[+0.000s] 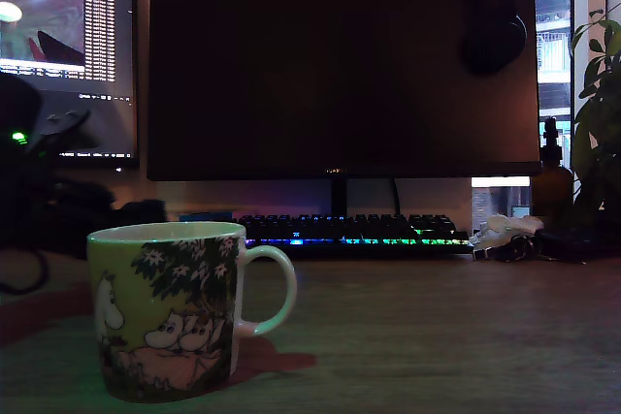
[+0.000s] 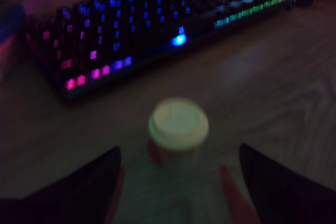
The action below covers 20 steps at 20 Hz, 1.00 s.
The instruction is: Pick up the coffee capsules on the table and drop them inside the coffee cup
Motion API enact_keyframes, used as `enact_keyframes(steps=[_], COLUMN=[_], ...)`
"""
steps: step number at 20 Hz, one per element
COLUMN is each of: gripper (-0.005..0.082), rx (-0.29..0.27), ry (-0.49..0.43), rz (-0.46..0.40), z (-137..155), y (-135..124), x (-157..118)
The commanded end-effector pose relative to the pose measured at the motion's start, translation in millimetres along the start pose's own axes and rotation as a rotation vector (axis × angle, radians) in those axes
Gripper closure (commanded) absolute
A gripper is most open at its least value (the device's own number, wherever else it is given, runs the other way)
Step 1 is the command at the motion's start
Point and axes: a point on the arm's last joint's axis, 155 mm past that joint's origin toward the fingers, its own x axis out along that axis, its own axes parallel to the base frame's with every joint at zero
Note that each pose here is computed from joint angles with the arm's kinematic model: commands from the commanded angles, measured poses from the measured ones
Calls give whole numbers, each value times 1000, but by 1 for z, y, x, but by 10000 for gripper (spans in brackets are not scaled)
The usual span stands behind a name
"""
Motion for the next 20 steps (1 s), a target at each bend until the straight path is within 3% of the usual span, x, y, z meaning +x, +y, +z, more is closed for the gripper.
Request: enact_keyframes(steps=[1, 14, 20], gripper=[113, 113, 113], rx=[-5, -31, -66], ry=[30, 70, 93], rz=[-17, -48, -20], z=[-14, -21, -26], y=[-5, -4, -1], x=[6, 39, 42])
